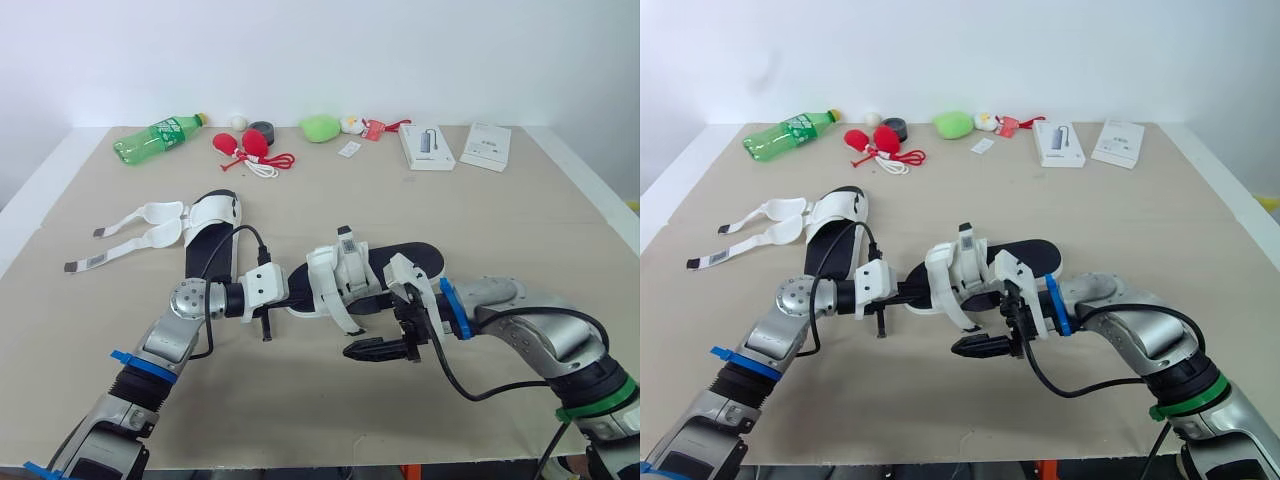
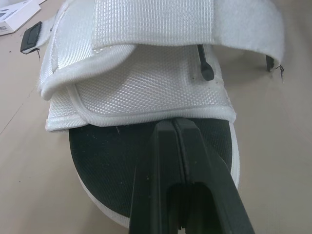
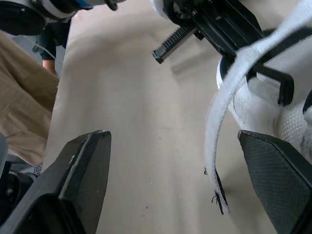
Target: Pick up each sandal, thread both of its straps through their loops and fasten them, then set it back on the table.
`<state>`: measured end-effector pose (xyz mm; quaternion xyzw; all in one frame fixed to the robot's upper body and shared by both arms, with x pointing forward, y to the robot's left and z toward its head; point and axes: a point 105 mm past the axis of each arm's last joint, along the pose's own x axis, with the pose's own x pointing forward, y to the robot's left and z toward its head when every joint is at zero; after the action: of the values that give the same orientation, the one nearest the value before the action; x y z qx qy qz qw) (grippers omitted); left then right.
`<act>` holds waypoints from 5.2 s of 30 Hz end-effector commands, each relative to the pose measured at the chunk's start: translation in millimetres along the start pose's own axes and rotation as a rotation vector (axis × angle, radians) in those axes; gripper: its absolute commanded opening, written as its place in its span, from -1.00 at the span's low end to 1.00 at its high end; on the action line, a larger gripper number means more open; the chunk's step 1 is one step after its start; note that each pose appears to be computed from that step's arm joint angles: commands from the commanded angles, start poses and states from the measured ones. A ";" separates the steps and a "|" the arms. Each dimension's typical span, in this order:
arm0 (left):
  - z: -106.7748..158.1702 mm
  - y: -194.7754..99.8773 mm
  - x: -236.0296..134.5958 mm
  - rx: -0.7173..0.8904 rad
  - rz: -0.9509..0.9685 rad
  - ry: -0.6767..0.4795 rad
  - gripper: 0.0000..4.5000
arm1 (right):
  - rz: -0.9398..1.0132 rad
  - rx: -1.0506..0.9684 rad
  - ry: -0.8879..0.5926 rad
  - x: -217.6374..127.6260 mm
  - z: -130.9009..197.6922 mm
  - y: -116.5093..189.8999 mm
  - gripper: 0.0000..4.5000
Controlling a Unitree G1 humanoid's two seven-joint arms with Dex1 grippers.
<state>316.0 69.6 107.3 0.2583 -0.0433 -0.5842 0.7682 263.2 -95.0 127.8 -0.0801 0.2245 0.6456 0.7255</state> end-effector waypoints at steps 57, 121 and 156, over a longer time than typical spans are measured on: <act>-10.7 -17.5 13.0 0.000 -0.034 0.032 -1.00 | -0.025 0.818 -0.100 -0.2 65.5 -53.4 -0.90; -16.8 -20.6 13.4 -0.009 -0.030 0.049 -1.00 | -0.161 0.181 0.000 7.0 73.9 -37.7 -0.99; -17.3 -18.9 13.3 0.002 -0.060 0.058 -1.00 | -0.048 0.150 0.021 -15.6 13.6 -5.2 0.87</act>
<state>317.9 59.7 106.0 0.2721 -0.0616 -0.5797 0.7656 263.6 -104.3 131.5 -0.0297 0.3044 0.6131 0.7284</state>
